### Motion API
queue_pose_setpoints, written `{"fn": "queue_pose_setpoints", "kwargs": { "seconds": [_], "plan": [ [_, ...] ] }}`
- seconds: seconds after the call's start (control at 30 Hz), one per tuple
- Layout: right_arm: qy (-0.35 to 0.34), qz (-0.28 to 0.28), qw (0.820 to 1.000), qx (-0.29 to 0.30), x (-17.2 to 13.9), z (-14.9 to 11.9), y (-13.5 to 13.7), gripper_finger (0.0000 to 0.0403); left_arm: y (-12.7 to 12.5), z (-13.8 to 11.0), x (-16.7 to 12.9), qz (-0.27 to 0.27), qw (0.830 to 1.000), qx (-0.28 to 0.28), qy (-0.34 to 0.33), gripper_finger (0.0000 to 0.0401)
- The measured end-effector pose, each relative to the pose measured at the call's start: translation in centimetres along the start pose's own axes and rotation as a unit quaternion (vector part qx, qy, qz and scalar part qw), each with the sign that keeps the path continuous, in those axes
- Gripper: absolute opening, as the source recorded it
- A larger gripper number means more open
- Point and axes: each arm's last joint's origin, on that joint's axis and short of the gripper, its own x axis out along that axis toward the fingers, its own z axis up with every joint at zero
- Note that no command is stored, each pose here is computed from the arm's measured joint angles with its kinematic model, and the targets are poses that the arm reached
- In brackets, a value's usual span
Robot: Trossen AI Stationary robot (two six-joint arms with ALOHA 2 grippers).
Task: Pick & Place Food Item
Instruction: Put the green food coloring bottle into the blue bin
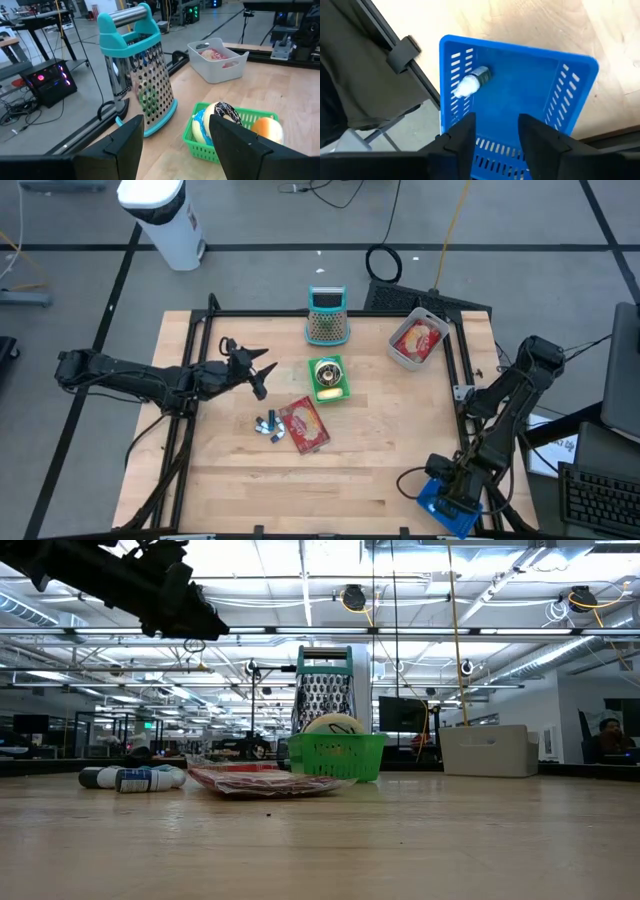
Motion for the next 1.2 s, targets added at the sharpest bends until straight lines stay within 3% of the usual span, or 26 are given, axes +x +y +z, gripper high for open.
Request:
{"fn": "queue_pose_setpoints", "kwargs": {
  "seconds": [0.33,0.47,0.6,0.7,0.87,0.93,1.03,1.2],
  "plan": [
    [-0.017,0.020,1.000,-0.014,-0.9,1.0,0.0,0.0164,0.0,0.0,0.0,0.000,1.000,-0.004,0.000,0.0228],
    [-0.085,0.035,0.994,-0.066,-1.9,2.3,-0.1,0.0158,0.0,0.0,0.0,-0.001,1.000,-0.007,0.000,0.0228],
    [-0.198,0.025,0.971,-0.134,-3.3,4.3,-0.4,0.0156,0.0,0.0,0.0,-0.002,1.000,-0.007,0.000,0.0228],
    [-0.330,-0.022,0.924,-0.193,-4.1,6.2,-0.4,0.0157,0.0,0.0,0.0,-0.002,1.000,-0.007,0.000,0.0228],
    [-0.527,-0.132,0.799,-0.258,-5.5,9.7,0.1,0.0155,0.0,-0.1,0.0,-0.002,1.000,-0.018,0.004,0.0228],
    [-0.564,-0.162,0.763,-0.272,-5.5,11.2,0.0,0.0155,-0.1,-0.3,0.0,-0.017,0.999,-0.026,0.013,0.0228],
    [-0.597,-0.167,0.730,-0.289,-5.3,13.4,-0.6,0.0157,-0.4,-0.8,-0.1,-0.071,0.996,-0.029,0.043,0.0228],
    [-0.640,-0.128,0.700,-0.291,-4.6,16.1,-3.0,0.0159,-1.0,-2.2,-0.5,-0.188,0.972,-0.047,0.130,0.0228]
  ]
}}
